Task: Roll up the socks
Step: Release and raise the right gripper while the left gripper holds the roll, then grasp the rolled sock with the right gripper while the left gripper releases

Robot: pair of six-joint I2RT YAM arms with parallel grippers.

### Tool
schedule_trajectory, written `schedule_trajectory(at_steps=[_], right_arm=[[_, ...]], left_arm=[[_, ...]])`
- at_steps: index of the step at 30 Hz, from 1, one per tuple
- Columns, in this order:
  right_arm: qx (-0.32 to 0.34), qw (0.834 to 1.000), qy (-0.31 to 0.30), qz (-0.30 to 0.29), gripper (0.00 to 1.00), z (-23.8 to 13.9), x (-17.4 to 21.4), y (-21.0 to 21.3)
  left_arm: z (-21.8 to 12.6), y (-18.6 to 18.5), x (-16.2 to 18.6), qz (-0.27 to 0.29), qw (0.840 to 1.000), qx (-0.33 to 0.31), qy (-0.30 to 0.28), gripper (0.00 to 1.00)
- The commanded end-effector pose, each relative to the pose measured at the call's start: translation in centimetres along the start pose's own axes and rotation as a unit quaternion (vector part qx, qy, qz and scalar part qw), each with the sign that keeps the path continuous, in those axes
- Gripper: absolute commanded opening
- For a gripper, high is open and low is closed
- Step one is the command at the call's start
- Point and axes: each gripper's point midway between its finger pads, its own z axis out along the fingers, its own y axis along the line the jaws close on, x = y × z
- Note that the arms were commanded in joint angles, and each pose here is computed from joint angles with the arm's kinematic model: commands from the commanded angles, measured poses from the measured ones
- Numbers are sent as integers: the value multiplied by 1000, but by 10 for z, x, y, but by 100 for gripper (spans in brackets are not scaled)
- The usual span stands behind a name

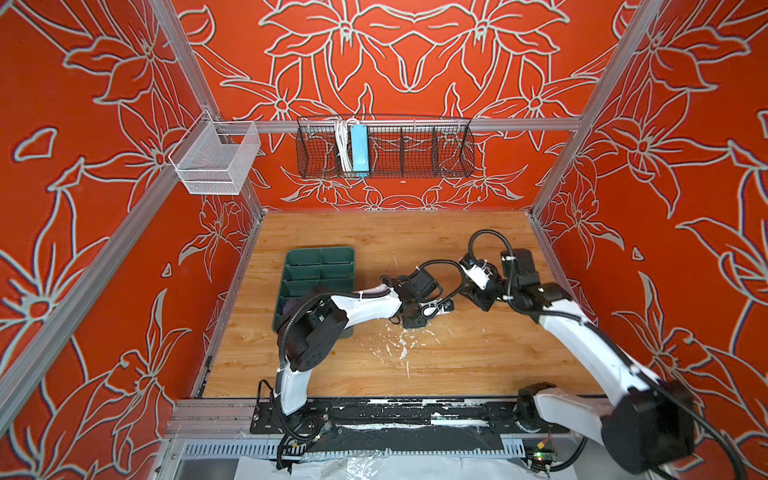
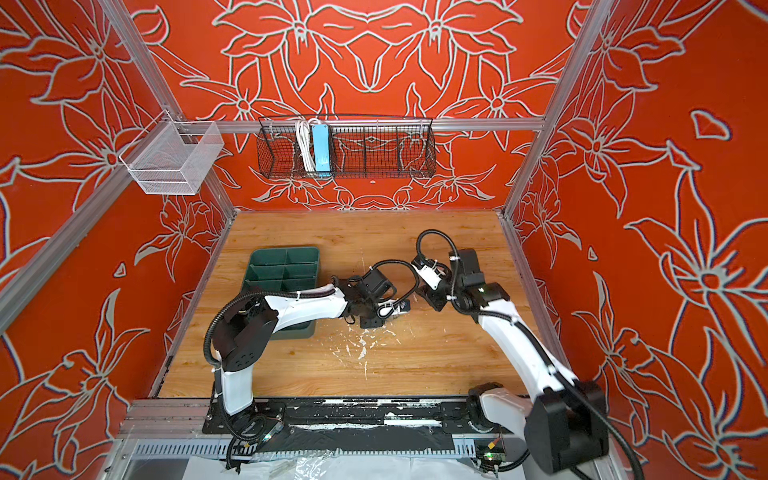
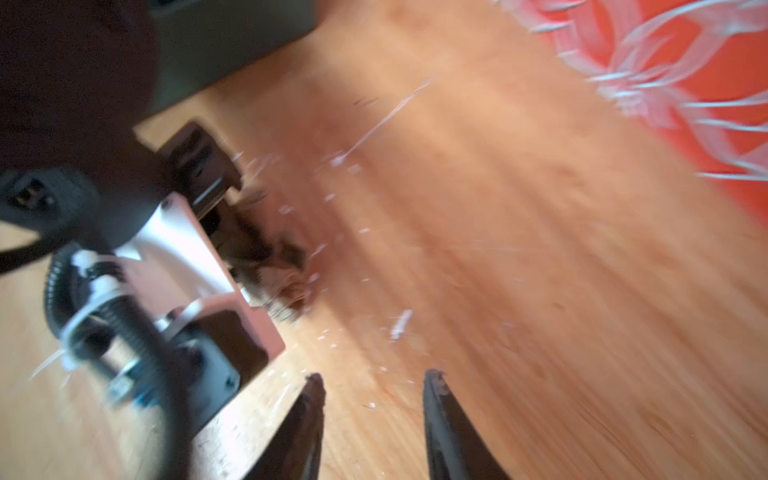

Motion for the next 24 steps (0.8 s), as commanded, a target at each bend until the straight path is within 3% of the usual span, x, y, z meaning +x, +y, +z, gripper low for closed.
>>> schedule_trajectory(at_steps=[1, 5, 7, 9, 12, 14, 18, 24], right_arm=[[74, 993, -97, -8, 47, -33, -29, -11], [-63, 970, -183, -143, 54, -61, -36, 66], [-116, 958, -175, -194, 56, -63, -24, 96], [-121, 957, -116, -237, 56, -49, -1, 107], [-81, 948, -20, -307, 56, -18, 27, 107], [-46, 944, 7, -328, 56, 2, 29, 103], [-20, 941, -4, -339, 59, 39, 23, 108], [-34, 935, 2, -352, 64, 87, 23, 114]], left_arm=[[2, -49, 42, -74, 978, 183, 75, 0], [-13, -57, 29, -142, 933, 325, 61, 0], [-10, -50, 29, -182, 916, 351, 65, 0], [-10, -45, 28, -205, 902, 376, 60, 0], [-6, -36, 27, -235, 891, 385, 52, 2], [-4, -30, 25, -248, 887, 387, 46, 3], [1, -26, 25, -256, 885, 387, 48, 4], [5, -26, 27, -261, 882, 390, 50, 4]])
